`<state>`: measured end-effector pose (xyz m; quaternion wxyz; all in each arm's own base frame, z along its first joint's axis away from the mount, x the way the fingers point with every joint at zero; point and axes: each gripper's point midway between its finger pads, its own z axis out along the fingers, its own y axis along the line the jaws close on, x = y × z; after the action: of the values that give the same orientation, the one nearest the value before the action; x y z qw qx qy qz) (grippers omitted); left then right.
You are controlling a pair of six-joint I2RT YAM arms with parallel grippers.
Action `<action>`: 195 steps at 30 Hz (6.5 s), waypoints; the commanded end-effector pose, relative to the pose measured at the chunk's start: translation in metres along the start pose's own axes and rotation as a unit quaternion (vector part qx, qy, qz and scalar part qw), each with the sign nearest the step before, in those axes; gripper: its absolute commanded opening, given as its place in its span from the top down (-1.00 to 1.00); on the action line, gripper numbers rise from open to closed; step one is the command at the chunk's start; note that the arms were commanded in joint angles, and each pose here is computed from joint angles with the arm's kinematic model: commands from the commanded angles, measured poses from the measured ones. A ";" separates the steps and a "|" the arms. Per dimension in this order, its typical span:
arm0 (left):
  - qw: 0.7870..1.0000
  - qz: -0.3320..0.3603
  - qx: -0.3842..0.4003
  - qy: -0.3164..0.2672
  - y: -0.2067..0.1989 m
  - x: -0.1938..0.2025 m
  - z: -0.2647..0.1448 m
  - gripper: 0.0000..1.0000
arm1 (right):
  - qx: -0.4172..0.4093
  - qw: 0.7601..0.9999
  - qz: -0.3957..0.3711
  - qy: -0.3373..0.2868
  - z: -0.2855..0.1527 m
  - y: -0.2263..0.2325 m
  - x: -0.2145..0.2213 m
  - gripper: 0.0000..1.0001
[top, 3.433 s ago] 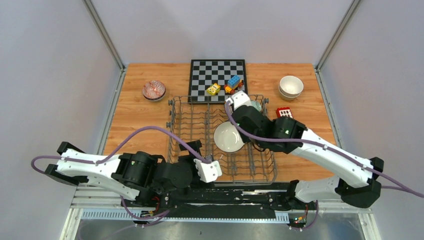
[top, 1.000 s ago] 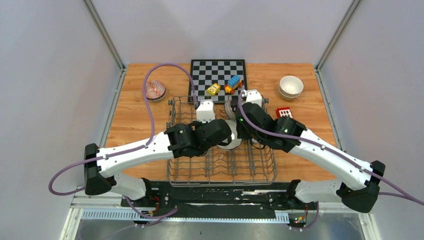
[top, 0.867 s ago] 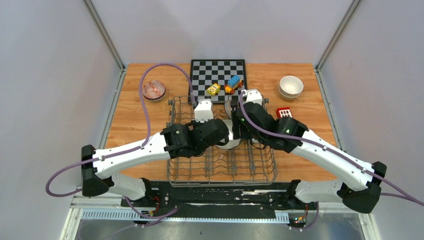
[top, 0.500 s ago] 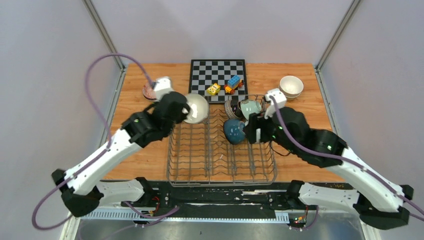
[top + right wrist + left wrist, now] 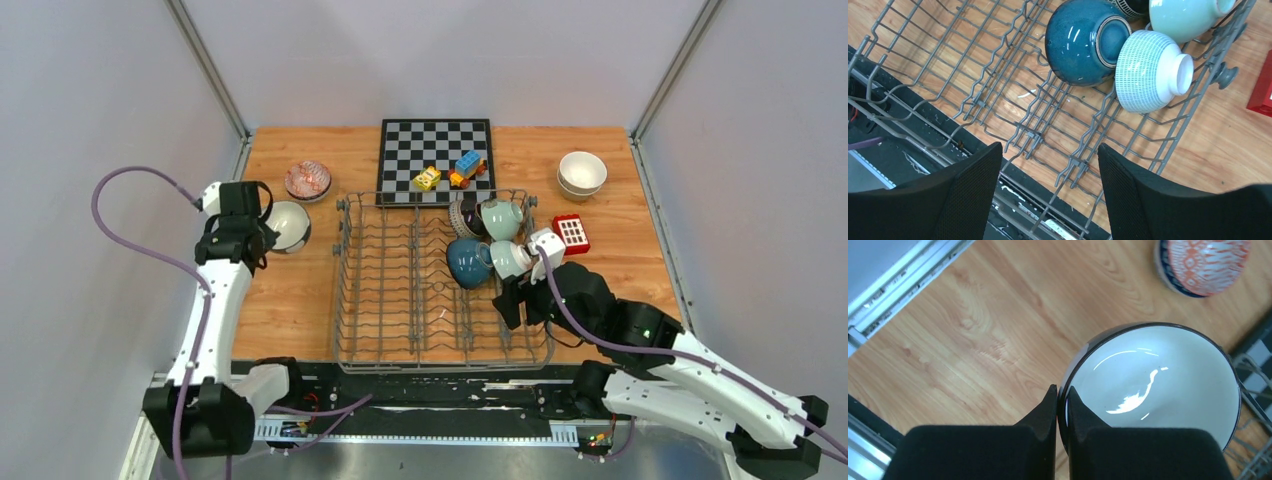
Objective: Unload the bowls from the dish rack
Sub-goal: Place the bowl at the center of the board, then pick up the bowl from the dish rack.
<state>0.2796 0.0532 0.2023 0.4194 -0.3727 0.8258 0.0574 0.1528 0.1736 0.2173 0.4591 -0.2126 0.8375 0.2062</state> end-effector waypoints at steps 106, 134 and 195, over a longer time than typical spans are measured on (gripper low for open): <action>0.804 0.062 0.558 0.195 -0.248 0.244 -0.153 -0.73 | 0.018 0.982 0.190 -0.003 0.104 -0.041 -0.028 -0.27; 0.783 0.022 0.560 0.268 -0.272 0.278 -0.111 -0.25 | 0.015 0.971 0.235 0.029 0.149 -0.052 -0.016 0.16; 0.666 -0.077 0.692 0.268 -0.282 0.256 -0.161 1.00 | -0.017 0.969 0.244 0.040 0.145 -0.042 -0.019 0.30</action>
<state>0.2721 -0.3545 0.1381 0.2921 -0.0650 0.7312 -0.6131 0.2898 0.2110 0.1477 0.3711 -0.0063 0.8816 0.2917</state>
